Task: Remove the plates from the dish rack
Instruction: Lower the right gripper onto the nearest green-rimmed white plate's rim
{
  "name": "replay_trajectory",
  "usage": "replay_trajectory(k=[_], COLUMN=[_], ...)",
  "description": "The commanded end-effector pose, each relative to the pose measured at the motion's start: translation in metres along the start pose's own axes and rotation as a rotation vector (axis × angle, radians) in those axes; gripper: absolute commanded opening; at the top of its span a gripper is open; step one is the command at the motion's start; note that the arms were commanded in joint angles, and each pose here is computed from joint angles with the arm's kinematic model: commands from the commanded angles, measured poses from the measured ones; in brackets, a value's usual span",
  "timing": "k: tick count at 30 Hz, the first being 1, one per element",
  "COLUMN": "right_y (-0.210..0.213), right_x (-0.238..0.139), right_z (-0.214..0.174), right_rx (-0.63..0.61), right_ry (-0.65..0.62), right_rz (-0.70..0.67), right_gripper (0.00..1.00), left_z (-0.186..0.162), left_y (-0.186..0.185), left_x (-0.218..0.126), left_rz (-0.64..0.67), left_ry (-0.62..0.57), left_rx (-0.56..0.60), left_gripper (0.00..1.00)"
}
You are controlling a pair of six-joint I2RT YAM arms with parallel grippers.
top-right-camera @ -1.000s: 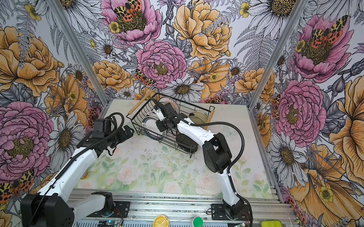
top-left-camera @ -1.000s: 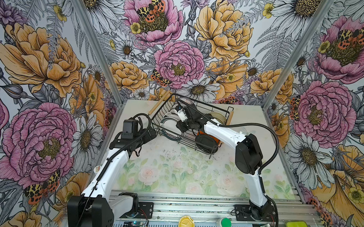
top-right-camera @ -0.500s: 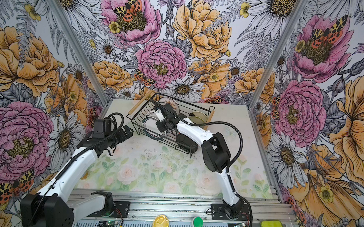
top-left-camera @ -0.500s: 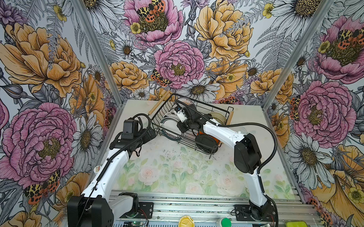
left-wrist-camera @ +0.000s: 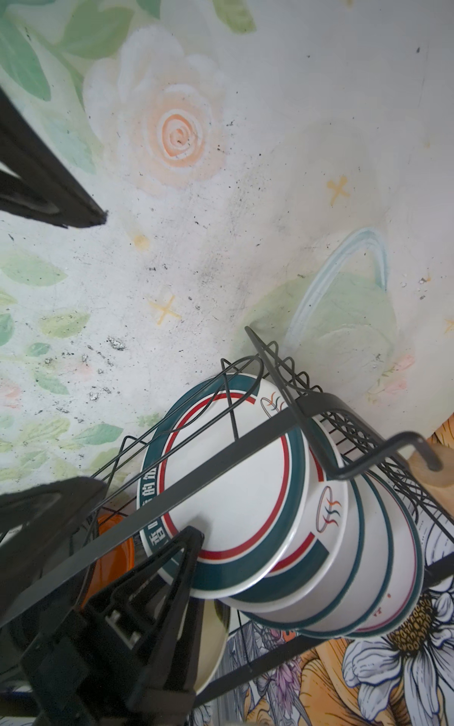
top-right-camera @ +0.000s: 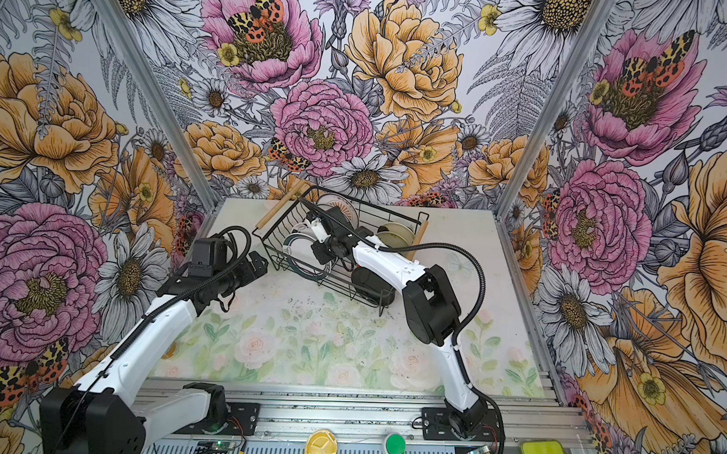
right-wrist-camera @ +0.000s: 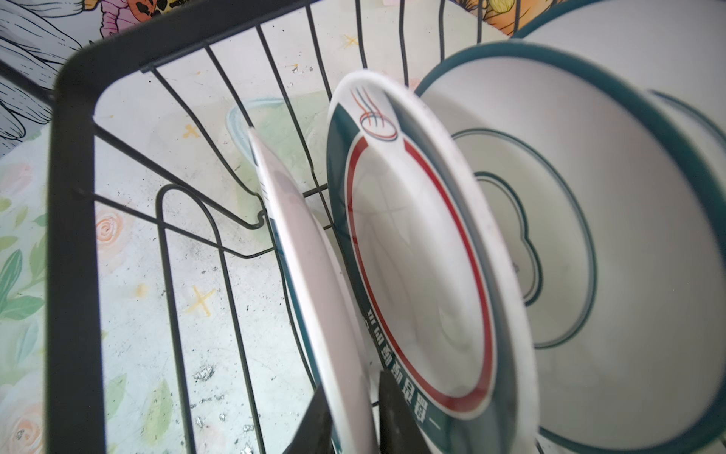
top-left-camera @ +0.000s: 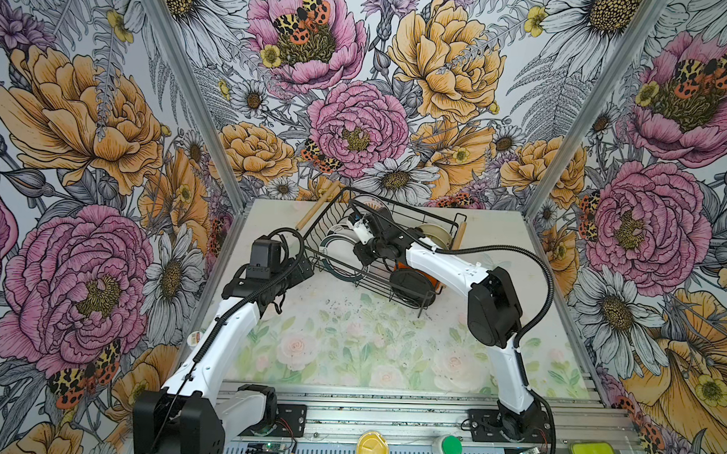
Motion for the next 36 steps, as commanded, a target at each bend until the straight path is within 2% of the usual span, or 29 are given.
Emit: replay_trajectory(k=[1,6,12,21,26,36], right_y=[0.004,0.004,0.004,0.006,0.007,0.007], right_x=[0.005,0.005,0.008,0.01,0.007,-0.023], right_z=[0.006,0.007,0.006,0.003,0.004,0.011], right_rx=[-0.015,-0.013,-0.006,-0.009,-0.016,-0.07], right_ry=[-0.022,-0.023,-0.02,-0.012,-0.014,-0.05], right_rz=[0.02,0.023,0.027,0.026,0.013,-0.052], right_gripper=[0.22,0.22,0.18,0.1,0.0,0.0], left_z=[0.0,0.0,0.0,0.004,0.005,0.002], left_y=[0.002,0.007,0.005,-0.01,-0.007,-0.005], left_x=[-0.006,-0.005,-0.002,-0.001,-0.007,-0.004], left_rz=[0.015,0.053,0.047,-0.064,-0.04,-0.06], left_ry=[-0.056,-0.065,-0.031,0.041,-0.001,0.063], left_rx=[-0.07,-0.144,-0.155,-0.003,0.002,-0.014], left_gripper=[0.99,0.99,0.99,0.99,0.99,0.99])
Point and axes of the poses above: each gripper's point midway between its finger pads, its own x axis out along the fingers, its own y axis along the line the jaws close on, z = x × y, the point moved 9 cm from there along -x, back along the fingers
